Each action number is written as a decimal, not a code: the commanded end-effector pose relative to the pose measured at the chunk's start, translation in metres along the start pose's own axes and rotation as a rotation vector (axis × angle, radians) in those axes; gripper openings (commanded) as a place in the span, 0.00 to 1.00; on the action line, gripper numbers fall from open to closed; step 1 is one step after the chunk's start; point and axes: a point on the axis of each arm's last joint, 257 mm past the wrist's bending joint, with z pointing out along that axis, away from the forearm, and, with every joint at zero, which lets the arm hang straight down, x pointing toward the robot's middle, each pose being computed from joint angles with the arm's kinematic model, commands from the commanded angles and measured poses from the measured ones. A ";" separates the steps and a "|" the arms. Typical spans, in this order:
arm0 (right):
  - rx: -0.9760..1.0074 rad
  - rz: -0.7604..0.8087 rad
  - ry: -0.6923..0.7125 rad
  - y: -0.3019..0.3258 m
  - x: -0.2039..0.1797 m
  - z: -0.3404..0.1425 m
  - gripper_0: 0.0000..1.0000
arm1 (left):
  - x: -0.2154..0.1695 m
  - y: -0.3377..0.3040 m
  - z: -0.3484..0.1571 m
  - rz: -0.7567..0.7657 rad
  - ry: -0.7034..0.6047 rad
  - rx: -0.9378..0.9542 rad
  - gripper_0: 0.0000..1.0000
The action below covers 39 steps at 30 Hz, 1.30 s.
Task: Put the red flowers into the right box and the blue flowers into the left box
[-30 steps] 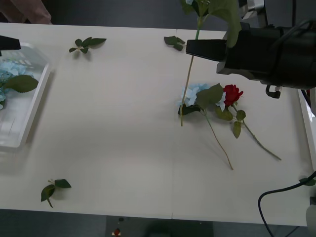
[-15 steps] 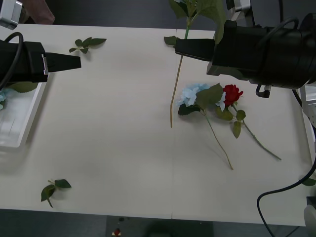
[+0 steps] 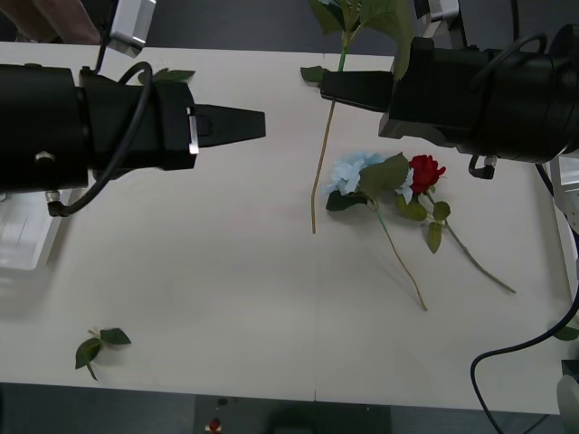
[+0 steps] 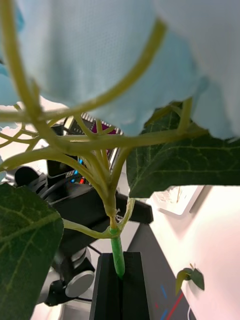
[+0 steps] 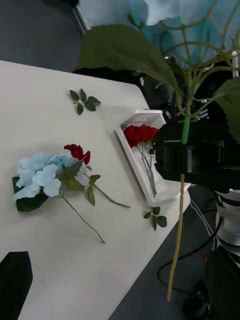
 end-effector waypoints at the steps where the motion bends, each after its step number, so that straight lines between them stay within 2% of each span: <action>1: -0.017 -0.065 -0.006 0.018 -0.012 0.002 0.00 | 0.005 -0.029 0.014 -0.001 0.004 0.050 1.00; 16: -0.017 -0.065 -0.006 0.018 -0.012 0.002 0.00 | 0.038 -0.054 0.055 -0.013 0.070 0.091 1.00; 17: -0.017 -0.065 -0.006 0.018 -0.012 0.002 0.00 | 0.039 -0.056 0.057 -0.014 0.071 0.096 0.87; 18: -0.017 -0.065 -0.006 0.018 -0.012 0.002 0.00 | 0.038 -0.056 0.057 -0.012 0.070 0.096 0.79; 19: -0.017 -0.065 -0.006 0.018 -0.012 0.002 0.00 | 0.038 -0.057 0.057 -0.011 0.070 0.097 0.63; 21: -0.017 -0.065 -0.006 0.018 -0.012 0.002 0.00 | 0.038 -0.058 0.059 -0.011 0.066 0.098 0.13; 22: -0.017 -0.065 -0.006 0.018 -0.012 0.002 0.00 | 0.037 -0.058 0.059 -0.009 0.064 0.098 0.02; 23: -0.017 -0.065 -0.006 0.018 -0.012 0.002 0.00 | 0.038 -0.057 0.060 -0.009 0.065 0.095 0.00; 39: -0.017 -0.065 -0.006 0.018 -0.012 0.002 0.01 | 0.030 -0.052 0.061 0.016 0.043 0.066 0.00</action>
